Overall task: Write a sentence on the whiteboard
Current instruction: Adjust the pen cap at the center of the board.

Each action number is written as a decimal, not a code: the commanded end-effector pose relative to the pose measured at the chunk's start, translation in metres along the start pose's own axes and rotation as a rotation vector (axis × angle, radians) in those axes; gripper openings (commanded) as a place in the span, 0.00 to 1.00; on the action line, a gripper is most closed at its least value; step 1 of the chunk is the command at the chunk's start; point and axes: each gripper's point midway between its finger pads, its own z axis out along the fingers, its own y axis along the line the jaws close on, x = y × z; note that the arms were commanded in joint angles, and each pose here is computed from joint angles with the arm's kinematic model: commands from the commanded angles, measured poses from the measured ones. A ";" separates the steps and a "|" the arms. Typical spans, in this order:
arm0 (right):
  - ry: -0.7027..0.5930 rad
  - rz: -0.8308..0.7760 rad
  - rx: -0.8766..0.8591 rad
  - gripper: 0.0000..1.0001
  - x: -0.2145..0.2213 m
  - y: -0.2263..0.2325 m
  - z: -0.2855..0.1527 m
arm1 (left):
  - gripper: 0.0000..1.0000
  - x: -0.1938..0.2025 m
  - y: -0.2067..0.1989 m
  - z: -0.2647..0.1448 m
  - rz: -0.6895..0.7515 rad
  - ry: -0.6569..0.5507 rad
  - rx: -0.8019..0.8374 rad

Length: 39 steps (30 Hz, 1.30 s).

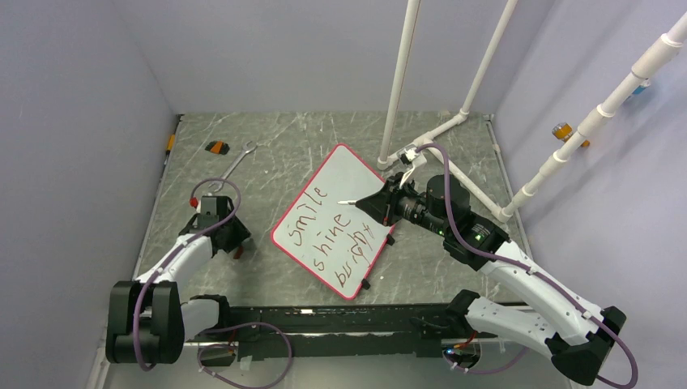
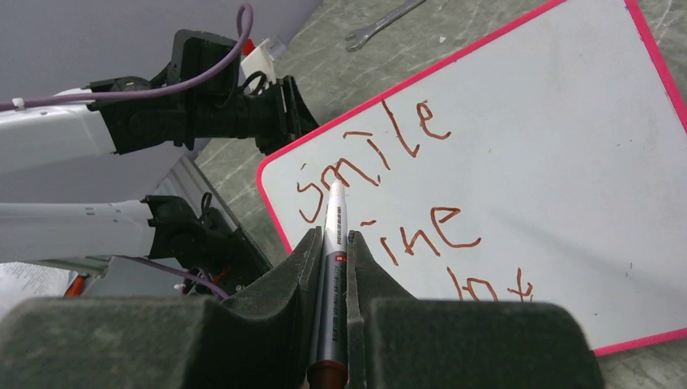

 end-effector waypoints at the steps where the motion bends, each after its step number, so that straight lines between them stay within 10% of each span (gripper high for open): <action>1: -0.048 -0.006 -0.011 0.00 -0.013 0.005 -0.004 | 0.43 0.034 -0.003 -0.001 -0.034 0.110 0.057; 12: -0.036 0.009 -0.040 0.00 -0.011 0.010 -0.002 | 0.71 0.000 0.023 -0.032 0.113 -0.033 -0.104; 39: -0.037 0.024 -0.048 0.00 -0.011 0.014 -0.012 | 0.76 0.036 0.016 -0.015 -0.047 0.050 -0.054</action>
